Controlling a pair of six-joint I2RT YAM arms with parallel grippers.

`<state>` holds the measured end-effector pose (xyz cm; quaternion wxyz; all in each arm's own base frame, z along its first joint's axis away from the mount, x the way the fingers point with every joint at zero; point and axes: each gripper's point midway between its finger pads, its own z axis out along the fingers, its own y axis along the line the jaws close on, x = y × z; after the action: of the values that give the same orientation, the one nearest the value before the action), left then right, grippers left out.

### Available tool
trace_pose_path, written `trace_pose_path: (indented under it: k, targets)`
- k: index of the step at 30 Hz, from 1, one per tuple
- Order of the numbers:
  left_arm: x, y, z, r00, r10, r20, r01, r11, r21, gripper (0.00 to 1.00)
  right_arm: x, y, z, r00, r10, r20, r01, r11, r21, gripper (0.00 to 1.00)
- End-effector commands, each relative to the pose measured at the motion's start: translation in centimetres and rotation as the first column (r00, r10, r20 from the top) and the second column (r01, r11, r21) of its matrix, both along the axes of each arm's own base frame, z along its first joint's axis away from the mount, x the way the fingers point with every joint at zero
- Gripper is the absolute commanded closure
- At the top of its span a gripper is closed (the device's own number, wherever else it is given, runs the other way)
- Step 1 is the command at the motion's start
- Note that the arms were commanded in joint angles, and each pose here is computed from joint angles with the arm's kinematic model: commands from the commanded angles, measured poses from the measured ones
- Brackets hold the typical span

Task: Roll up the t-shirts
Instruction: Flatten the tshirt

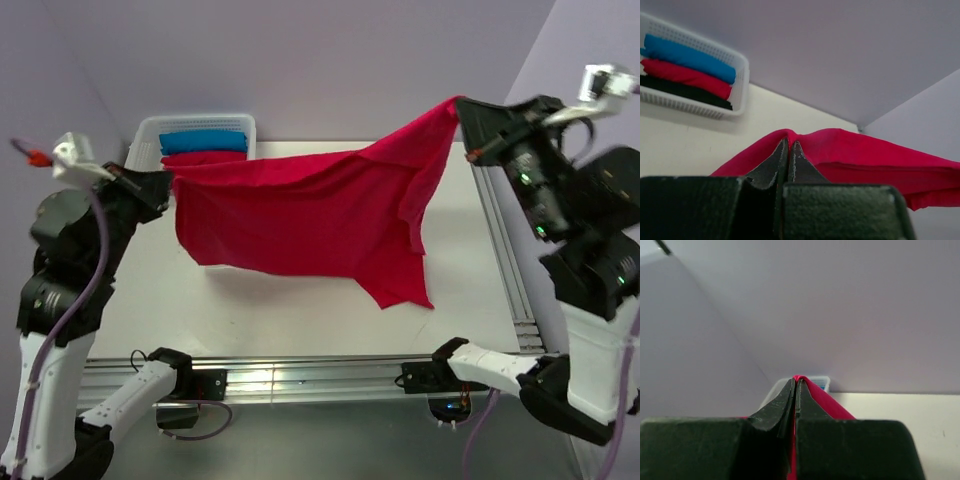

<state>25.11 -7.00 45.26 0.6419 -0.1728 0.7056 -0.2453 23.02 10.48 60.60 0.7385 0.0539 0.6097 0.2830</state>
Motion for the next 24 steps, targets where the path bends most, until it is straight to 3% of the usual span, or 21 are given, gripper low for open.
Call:
trace_pose_path:
  k: [1, 8, 14, 15, 17, 18, 20, 24]
  targets:
    - [-4.1, 2.0, 5.0, 0.986, 0.036, 0.165, -0.031, 0.999, -0.032, 1.00, -8.1, -3.2, 6.0, 0.962, 0.059, 0.266, -0.087, 0.991, 0.097, 1.00]
    - [-8.9, 3.3, 5.7, 0.971, 0.036, 0.236, -0.021, 0.997, -0.068, 1.00, -14.0, -4.8, 5.9, 0.930, 0.139, 0.341, -0.192, 0.973, 0.127, 1.00]
    - [-9.6, 3.7, 6.7, 0.968, 0.048, 0.247, -0.031, 0.997, -0.071, 1.00, -16.7, -6.8, 7.2, 0.921, 0.111, 0.372, -0.175, 0.974, 0.141, 1.00]
    - [-9.7, 3.7, 7.3, 0.966, 0.050, 0.253, -0.031, 0.996, -0.079, 1.00, -15.1, -6.1, 7.3, 0.933, 0.109, 0.344, -0.160, 0.979, 0.123, 1.00]
    - [-8.2, 3.3, 6.9, 0.977, 0.057, 0.205, -0.040, 0.995, -0.089, 0.99, -16.0, -6.8, 8.6, 0.935, 0.100, 0.340, -0.151, 0.980, 0.126, 1.00]
    - [-8.1, 3.2, 7.6, 0.977, 0.050, 0.207, -0.031, 0.995, -0.092, 1.00, -12.9, -5.6, 8.5, 0.957, 0.082, 0.280, -0.118, 0.987, 0.113, 1.00]
    - [-6.0, 2.2, 7.1, 0.986, 0.031, 0.167, -0.018, 0.997, -0.079, 1.00, -12.4, -5.9, 8.6, 0.967, 0.056, 0.250, -0.088, 0.989, 0.120, 1.00]
    - [-2.2, 0.6, 3.6, 0.997, 0.005, 0.082, 0.000, 0.998, -0.060, 1.00, -7.2, -4.0, 4.5, 0.995, 0.017, 0.103, -0.029, 0.993, 0.113, 1.00]
